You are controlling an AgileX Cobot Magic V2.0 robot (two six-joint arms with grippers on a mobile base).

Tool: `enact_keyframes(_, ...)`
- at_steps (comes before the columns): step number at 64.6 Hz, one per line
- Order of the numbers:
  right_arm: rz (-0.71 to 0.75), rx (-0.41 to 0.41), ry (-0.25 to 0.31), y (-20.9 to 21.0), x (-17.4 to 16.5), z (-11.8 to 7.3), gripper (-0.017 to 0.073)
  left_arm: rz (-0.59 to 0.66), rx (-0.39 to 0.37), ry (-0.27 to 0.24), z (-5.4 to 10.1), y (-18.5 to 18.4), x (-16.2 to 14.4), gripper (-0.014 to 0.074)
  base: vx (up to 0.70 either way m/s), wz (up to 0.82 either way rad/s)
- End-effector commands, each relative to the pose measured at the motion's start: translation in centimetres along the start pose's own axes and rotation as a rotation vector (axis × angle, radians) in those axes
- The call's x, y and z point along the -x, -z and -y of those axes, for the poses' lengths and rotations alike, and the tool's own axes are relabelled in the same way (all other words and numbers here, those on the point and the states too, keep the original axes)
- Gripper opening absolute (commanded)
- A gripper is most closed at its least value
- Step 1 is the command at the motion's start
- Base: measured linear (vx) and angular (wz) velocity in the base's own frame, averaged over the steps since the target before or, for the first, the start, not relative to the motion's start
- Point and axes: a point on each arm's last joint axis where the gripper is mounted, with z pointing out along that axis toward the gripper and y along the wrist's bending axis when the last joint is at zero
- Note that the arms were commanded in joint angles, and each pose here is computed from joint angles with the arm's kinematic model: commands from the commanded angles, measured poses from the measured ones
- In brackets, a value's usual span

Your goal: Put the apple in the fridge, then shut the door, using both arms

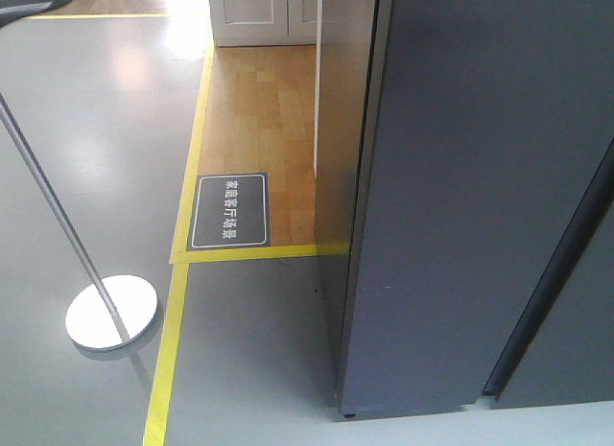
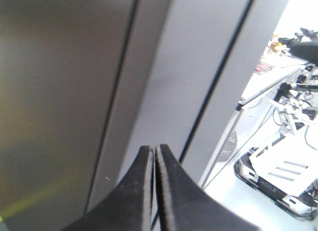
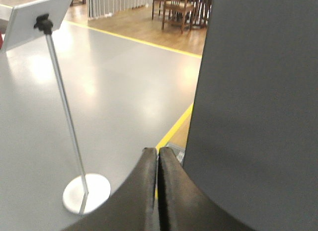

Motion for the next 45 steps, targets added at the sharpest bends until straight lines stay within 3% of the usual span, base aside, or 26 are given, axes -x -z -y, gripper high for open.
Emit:
enact_keyframes(1, 0.07, -0.045, 0.01, 2.4, -0.8, -1.5, -0.0006, 0.009, 0.052, -0.019, 1.5, 1.6, -1.2, -0.0008, 0.0, 0.0)
enact_keyframes(9, 0.008, -0.04, -0.001, 4.6, -5.9, -3.9, -0.0006, -0.029, 0.099, 0.061, 1.7, 2.8, -5.9, -0.0008, 0.0, 0.0)
enact_keyframes(23, -0.124, -0.048, -0.096, 7.8, -17.4, -8.0, -0.0006, -0.111, 0.254, 0.242, 1.1, 5.3, -17.2, -0.0008, 0.0, 0.0)
enact_keyframes(31, -0.131, -0.06, -0.099, 9.4, -21.7, -9.8, -0.0006, -0.124, 0.333, 0.327, 1.0, 6.6, -22.3, -0.0007, 0.0, 0.0)
enact_keyframes(45, -0.085, -0.058, -0.07, 11.0, -24.1, -11.5, -0.0006, -0.085, 0.357, 0.407, 1.0, 7.2, -24.3, -0.0006, 0.0, 0.0)
